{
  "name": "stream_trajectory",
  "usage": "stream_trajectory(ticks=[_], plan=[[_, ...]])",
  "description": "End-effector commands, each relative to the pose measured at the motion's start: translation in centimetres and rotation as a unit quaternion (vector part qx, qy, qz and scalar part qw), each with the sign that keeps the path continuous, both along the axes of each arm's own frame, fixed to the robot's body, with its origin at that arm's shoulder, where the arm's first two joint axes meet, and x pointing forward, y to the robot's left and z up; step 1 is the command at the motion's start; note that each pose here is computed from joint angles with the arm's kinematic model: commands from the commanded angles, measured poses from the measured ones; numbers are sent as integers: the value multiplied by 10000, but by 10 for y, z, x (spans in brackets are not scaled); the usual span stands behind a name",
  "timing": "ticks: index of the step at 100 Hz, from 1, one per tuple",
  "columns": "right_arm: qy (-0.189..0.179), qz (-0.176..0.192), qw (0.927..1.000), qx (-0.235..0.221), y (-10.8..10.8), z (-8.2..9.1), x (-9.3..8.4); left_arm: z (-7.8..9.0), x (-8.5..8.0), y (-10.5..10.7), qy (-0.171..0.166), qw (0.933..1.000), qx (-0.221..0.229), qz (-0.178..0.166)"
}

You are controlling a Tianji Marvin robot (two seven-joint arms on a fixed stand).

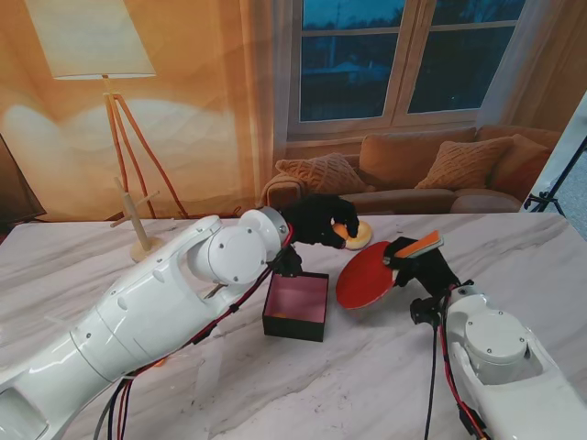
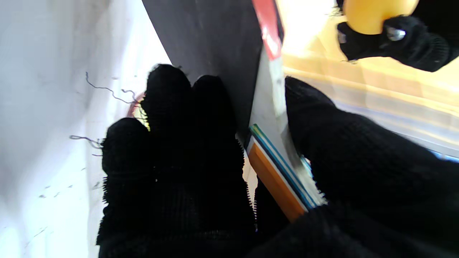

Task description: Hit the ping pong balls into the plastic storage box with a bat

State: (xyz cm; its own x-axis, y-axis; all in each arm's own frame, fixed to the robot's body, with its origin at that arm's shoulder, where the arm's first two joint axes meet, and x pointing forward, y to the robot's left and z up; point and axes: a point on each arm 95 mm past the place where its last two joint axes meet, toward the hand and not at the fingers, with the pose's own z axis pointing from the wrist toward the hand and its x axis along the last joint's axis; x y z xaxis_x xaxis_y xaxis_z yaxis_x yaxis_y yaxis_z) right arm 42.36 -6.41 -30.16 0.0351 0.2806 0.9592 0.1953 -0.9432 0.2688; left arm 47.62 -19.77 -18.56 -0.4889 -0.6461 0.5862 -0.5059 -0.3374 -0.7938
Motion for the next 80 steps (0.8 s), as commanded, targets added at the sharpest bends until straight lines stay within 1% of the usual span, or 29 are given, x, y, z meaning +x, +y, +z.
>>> stream_trajectory(ticks=[1, 14, 28, 57, 70, 80], plan=[[-171, 145, 9997, 96, 10, 11, 0, 2, -6, -7, 22, 9998, 15, -177], [-272, 224, 9992, 193, 16, 18, 0, 1, -6, -9, -71, 9995, 109, -272], [-297, 243, 9990, 206, 18, 21, 0, -2, -6, -8, -81, 9992, 226, -328], [-272, 211, 9992, 209, 18, 22, -2, -8, -5, -8, 96, 9985, 343, -405], [-256, 199, 9994, 146, 16, 20, -2, -7, -5, -6, 81, 9982, 432, -418], [-240, 134, 9996, 92, 12, 17, -3, -7, -4, 0, 52, 9983, 481, -340]])
